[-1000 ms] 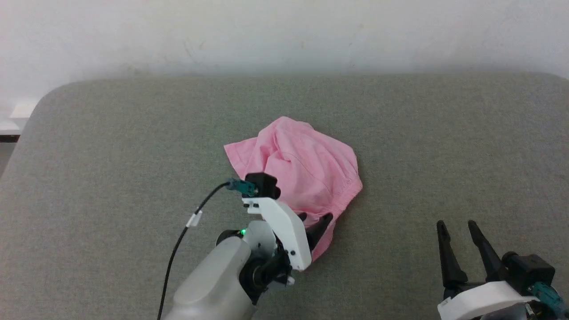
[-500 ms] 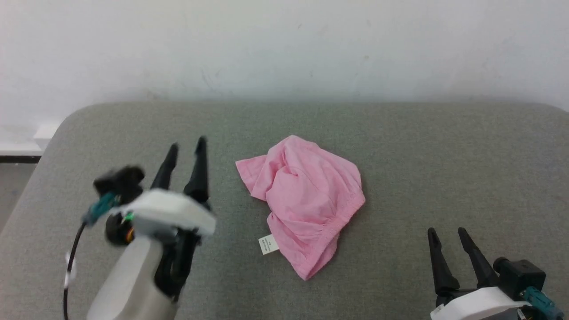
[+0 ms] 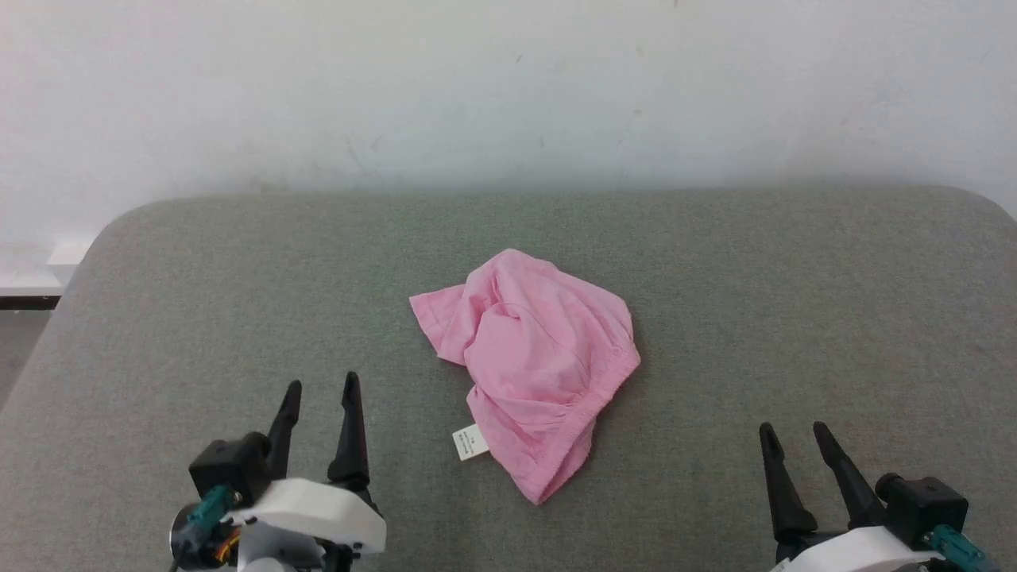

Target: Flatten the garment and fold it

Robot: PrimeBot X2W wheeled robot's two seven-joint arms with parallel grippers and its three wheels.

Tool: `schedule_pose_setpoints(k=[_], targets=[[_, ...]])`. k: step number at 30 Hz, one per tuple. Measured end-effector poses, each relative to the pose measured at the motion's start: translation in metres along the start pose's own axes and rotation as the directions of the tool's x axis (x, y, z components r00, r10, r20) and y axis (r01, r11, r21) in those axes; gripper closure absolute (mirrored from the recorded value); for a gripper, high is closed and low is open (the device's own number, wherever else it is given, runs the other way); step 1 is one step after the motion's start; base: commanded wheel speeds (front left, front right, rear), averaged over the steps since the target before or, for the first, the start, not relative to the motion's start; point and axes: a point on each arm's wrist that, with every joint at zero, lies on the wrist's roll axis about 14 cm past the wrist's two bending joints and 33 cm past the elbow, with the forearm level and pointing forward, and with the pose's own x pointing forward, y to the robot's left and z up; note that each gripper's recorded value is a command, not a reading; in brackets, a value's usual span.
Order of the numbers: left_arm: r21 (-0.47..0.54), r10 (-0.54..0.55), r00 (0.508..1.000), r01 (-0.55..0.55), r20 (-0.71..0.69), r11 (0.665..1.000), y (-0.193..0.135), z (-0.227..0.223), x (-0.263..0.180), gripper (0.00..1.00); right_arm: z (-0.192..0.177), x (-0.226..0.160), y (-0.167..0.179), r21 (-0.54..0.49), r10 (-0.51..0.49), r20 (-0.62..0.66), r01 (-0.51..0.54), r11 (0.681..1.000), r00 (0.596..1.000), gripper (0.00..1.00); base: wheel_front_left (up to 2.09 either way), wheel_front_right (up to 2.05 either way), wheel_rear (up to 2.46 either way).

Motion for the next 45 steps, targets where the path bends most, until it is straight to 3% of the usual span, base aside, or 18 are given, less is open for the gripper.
schedule_pose_setpoints(k=[9,14,22,32,40,43,44,45], targets=[[0.056,-0.037,0.999,0.037,0.012,0.998,-0.009,-0.002,-0.008,0.00,-0.010,0.001,-0.003,0.006,-0.009,-0.043,0.009,1.000,0.999,0.00,0.00,0.00,0.00],[0.092,-0.063,0.998,0.064,-0.014,0.994,-0.009,-0.011,-0.011,0.00,-0.024,0.006,-0.002,0.025,-0.006,-0.130,0.010,1.000,0.992,0.00,0.00,0.00,0.00],[0.116,-0.023,1.000,0.022,0.008,0.993,0.000,-0.006,-0.001,0.00,-0.029,0.060,0.021,0.009,0.069,-0.304,-0.070,0.998,0.950,0.00,0.00,0.00,0.00],[0.108,0.032,0.999,-0.032,0.000,0.994,0.010,-0.012,0.004,0.00,-0.059,0.118,0.067,-0.115,0.137,-0.604,-0.255,0.960,0.785,0.00,0.00,0.00,0.00],[0.108,0.087,0.996,-0.086,-0.004,0.990,0.026,-0.014,0.004,0.00,-0.113,0.117,0.084,-0.156,0.129,-0.750,-0.362,0.919,0.649,0.00,0.00,0.00,0.00],[0.109,0.108,0.994,-0.106,-0.015,0.988,0.031,-0.018,0.002,0.00,-0.126,0.116,0.092,-0.152,0.146,-0.763,-0.395,0.906,0.630,0.00,0.00,0.00,0.00],[0.114,0.112,0.994,-0.109,-0.018,0.988,0.033,-0.019,0.002,0.00,-0.128,0.118,0.094,-0.151,0.152,-0.764,-0.402,0.903,0.627,0.09,0.00,0.00,0.00],[0.117,0.117,0.993,-0.114,-0.021,0.987,0.035,-0.020,0.002,0.00,-0.130,0.119,0.096,-0.148,0.157,-0.766,-0.409,0.901,0.624,0.74,0.00,0.00,0.00]])
